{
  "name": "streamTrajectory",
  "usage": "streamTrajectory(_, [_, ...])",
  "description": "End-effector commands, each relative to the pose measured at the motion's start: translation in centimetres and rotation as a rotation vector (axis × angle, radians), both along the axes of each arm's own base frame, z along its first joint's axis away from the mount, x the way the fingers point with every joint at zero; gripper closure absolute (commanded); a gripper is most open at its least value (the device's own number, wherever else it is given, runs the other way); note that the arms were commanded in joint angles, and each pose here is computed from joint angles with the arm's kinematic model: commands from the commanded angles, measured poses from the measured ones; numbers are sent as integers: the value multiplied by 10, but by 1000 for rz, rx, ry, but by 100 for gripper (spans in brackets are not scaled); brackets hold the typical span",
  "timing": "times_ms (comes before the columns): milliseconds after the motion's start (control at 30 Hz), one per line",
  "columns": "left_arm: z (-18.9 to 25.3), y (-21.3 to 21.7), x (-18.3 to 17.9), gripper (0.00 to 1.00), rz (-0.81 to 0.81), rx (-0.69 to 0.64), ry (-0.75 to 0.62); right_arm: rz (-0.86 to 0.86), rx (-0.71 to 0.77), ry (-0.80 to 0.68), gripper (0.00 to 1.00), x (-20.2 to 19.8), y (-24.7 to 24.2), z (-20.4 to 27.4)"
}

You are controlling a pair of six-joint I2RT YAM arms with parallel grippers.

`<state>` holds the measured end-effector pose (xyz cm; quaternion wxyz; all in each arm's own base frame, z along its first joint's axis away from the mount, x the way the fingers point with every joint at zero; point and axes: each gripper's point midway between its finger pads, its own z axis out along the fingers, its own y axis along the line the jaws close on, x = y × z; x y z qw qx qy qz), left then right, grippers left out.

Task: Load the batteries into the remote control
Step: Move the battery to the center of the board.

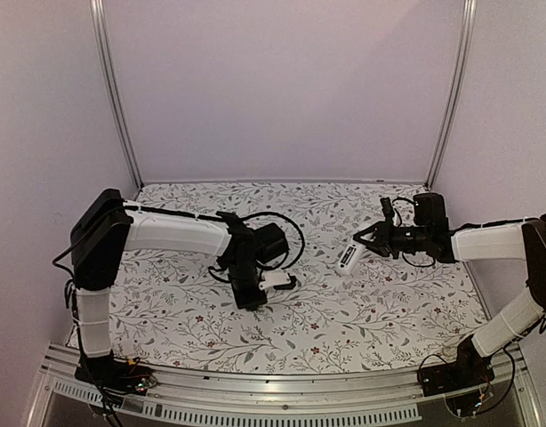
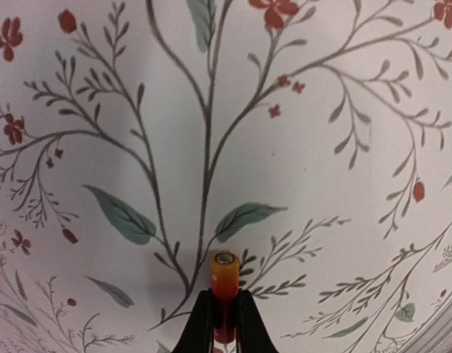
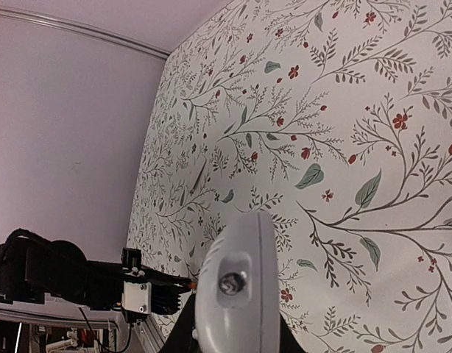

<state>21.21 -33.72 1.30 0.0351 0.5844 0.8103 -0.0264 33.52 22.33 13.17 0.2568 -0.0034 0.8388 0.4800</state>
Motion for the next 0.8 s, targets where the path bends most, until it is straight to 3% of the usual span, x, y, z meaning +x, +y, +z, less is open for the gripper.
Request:
streamTrajectory(0, [21,33,8,97,-179,-14,19,13,13,-29,100,0,0,9])
streamTrajectory(200, [19,37,20,96,-304,-21,23,19,21,-25,100,3,2,10])
streamTrajectory(467, [0,32,21,92,-331,-12,83,24,24,-23,100,3,3,10])
streamTrajectory(600, [1,32,23,78,-315,-8,70,28,26,-19,100,2,4,10])
streamTrajectory(767, [24,26,32,52,-270,-42,7,28,24,-20,100,3,4,10])
